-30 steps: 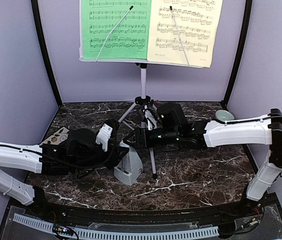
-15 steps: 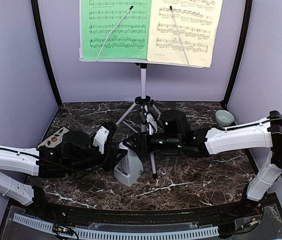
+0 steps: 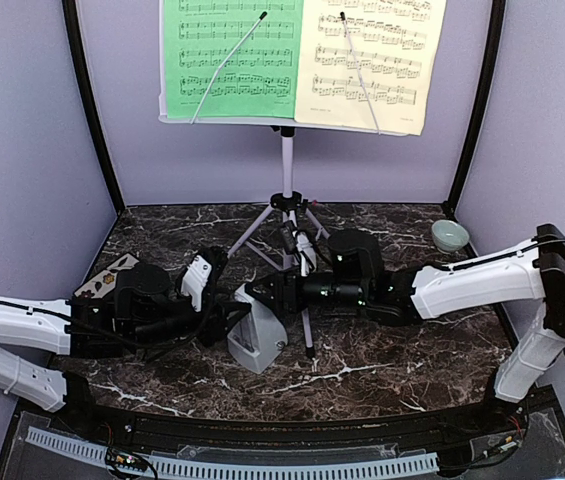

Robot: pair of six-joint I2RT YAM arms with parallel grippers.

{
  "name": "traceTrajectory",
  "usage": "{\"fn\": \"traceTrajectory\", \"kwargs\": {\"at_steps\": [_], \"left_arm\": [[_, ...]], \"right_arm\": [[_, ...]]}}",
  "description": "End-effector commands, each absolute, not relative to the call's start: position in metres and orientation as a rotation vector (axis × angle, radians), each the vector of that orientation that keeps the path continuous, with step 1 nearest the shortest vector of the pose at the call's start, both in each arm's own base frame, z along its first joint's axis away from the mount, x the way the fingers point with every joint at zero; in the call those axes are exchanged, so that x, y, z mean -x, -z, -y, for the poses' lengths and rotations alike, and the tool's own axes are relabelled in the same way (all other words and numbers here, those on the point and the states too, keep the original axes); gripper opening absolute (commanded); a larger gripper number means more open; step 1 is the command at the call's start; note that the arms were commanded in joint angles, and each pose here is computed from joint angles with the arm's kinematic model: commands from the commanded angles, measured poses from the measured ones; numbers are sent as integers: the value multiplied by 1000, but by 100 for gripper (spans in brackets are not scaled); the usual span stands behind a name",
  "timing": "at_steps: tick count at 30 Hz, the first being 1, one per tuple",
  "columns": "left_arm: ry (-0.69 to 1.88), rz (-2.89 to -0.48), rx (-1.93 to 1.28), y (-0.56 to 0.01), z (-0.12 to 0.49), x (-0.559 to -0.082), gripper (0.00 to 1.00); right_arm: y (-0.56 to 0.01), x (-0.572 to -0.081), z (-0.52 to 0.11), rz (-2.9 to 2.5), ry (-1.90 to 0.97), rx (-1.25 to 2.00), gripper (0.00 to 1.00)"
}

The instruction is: Set up the instrument practice props

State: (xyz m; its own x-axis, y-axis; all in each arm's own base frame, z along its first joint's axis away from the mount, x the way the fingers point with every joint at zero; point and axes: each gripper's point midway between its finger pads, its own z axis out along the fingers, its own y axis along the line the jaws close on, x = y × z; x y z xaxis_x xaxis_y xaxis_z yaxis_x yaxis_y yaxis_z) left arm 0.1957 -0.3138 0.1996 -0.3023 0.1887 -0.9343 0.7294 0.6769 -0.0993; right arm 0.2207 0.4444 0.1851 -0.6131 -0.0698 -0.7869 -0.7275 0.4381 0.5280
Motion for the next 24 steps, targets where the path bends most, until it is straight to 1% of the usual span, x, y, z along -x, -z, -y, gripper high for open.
{"fn": "traceTrajectory", "kwargs": {"at_steps": [1, 10, 12, 18, 21, 24], "left_arm": [[651, -1853, -718, -199, 303, -189, 13], [655, -1875, -732, -188, 301, -186, 12], [642, -1885, -729, -184, 302, -188, 13], [602, -1912, -713, -168, 315, -200, 12], [622, -1908, -714, -169, 324, -202, 12], [628, -1901, -713, -171, 327, -203, 12]], "right_arm": [[-20, -197, -357, -2545, -683, 773, 61], [-19, -196, -357, -2542, -682, 786, 61], [-31, -197, -364, -2514, -718, 793, 62], [-63, -193, -391, -2446, -866, 843, 71], [-74, -190, -403, -2438, -934, 848, 72], [-74, -188, -406, -2450, -957, 836, 69]]}}
